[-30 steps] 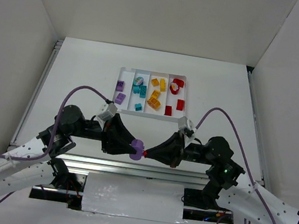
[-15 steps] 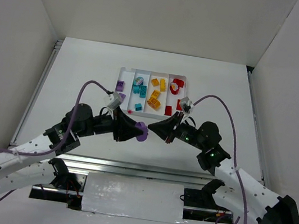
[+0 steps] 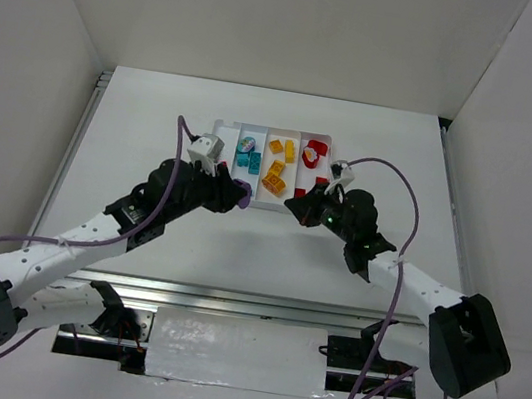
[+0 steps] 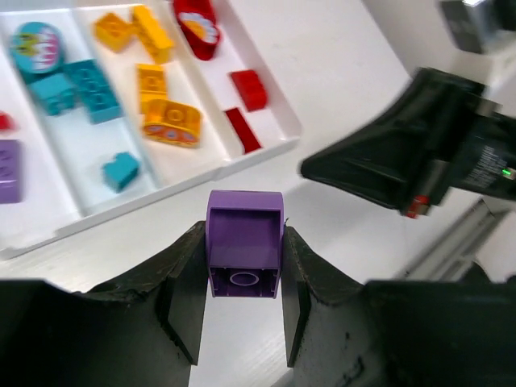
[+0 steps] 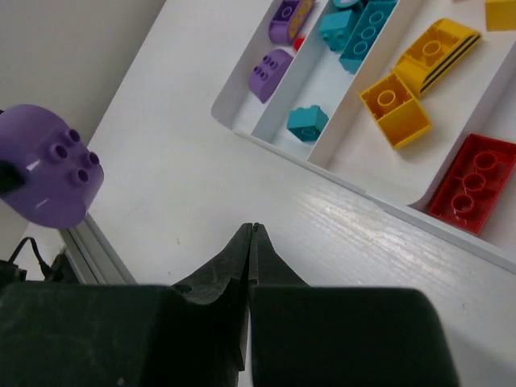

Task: Sort the legos into containers by color

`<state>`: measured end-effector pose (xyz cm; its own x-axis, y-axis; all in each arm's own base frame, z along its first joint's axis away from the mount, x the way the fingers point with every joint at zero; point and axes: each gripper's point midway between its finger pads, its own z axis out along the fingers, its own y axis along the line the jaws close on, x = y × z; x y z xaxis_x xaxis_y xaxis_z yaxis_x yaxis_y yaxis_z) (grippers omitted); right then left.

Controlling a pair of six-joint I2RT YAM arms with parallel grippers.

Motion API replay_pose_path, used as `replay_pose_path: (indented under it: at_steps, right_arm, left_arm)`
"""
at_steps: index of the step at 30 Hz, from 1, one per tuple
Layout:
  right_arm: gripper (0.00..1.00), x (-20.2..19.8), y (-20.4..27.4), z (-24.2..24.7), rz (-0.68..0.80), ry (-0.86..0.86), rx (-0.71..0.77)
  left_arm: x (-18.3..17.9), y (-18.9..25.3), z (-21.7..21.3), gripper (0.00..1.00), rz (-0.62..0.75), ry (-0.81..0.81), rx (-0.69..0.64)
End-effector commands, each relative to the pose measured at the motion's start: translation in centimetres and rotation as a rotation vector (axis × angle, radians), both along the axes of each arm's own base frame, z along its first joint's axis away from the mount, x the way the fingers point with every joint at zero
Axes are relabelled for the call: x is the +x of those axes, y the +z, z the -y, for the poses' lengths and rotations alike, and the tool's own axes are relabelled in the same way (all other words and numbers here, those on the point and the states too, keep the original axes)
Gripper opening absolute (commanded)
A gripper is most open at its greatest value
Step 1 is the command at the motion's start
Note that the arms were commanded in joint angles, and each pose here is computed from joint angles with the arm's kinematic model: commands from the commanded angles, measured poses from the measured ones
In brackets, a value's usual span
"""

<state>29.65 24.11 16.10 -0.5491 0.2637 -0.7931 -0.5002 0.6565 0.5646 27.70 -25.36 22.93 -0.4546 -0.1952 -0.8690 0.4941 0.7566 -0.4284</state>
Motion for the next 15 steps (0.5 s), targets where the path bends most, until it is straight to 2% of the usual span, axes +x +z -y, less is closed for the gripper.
replay_pose_path:
  at_steps: [1,3,7,9,10,13,15]
  right_arm:
    - [0.00,0.7,3.2,0.5,0.087,-0.044,0.041]
    - [0.02,0.6,3.5,0.6,0.079,-0.045,0.040]
    - [0.03,-0.3,4.8,0.5,0.077,-0.027,0.067]
    - [0.09,-0.4,5.6,0.9,0.082,-0.054,0.079]
    - [0.17,-0.4,5.0,1.1,0.060,-0.069,0.065]
    - [0.20,0.5,5.7,0.2,0.023,-0.081,-0.003]
    - [0.23,0.5,4.7,-1.4,-0.012,-0.063,-0.061]
  left_arm:
    - [1.0,4.3,-2.4,0.00,0.071,0.117,-0.023]
    - [1.2,5.9,-3.6,0.00,0.084,0.181,-0.031]
    - [0.0,7.5,-5.2,0.00,0.073,0.209,-0.015]
    - [-0.7,8.1,-5.9,0.00,0.072,0.220,-0.020]
    - [-0.9,8.3,-6.3,0.00,0.061,0.238,-0.026]
    - [-1.9,8.8,-8.3,0.00,-0.002,0.326,-0.062]
    - [-2.6,8.9,-10.3,0.00,-0.025,0.397,-0.040]
